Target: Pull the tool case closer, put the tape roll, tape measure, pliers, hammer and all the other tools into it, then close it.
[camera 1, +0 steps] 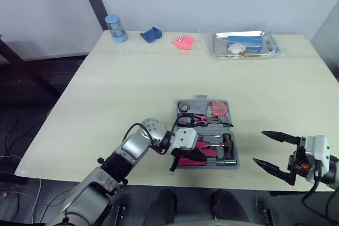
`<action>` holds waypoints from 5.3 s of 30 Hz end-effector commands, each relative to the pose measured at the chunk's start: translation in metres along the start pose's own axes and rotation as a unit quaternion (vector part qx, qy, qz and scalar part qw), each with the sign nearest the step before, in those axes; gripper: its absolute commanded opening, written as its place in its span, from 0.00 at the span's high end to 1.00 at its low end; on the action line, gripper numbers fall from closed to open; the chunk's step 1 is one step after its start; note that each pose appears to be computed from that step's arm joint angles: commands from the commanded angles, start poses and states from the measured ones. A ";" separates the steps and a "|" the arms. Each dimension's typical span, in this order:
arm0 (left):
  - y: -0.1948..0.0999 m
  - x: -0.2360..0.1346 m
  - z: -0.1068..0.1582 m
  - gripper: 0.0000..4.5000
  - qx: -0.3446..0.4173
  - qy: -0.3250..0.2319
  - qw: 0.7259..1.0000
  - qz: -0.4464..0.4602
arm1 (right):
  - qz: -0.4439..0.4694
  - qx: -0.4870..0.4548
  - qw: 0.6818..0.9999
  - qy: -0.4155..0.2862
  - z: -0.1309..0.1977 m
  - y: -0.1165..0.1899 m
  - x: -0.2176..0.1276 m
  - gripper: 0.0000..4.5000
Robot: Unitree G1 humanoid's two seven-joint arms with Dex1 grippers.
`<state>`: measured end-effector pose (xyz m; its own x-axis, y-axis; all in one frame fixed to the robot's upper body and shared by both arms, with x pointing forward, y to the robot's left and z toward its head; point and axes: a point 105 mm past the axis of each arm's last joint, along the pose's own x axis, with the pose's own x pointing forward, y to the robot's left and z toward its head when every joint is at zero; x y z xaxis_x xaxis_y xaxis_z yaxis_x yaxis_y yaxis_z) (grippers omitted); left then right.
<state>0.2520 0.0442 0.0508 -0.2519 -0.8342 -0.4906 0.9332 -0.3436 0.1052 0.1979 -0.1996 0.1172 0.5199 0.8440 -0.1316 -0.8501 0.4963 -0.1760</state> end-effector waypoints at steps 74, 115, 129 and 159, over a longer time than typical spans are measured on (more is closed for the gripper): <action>0.021 -0.103 -0.083 1.00 -0.242 -0.035 0.928 0.282 | 0.037 -0.004 0.990 0.134 -0.069 -0.067 0.117 0.99; 0.000 -0.058 -0.065 1.00 -0.243 -0.041 0.955 0.166 | 0.131 0.042 0.979 0.153 -0.070 -0.027 0.104 0.99; 0.000 -0.062 -0.070 1.00 -0.248 -0.031 0.952 0.177 | 0.136 0.051 0.977 0.156 -0.071 -0.022 0.104 0.99; -0.050 -0.059 -0.003 1.00 -0.168 -0.082 0.973 0.137 | -0.009 0.277 0.951 0.133 -0.037 -0.100 0.083 0.01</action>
<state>0.2272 0.1186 0.0705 0.0372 -0.9437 -0.3287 0.9906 0.0781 -0.1120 0.3259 -0.1898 0.0828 0.4774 0.7801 -0.4044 -0.7236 0.6101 0.3227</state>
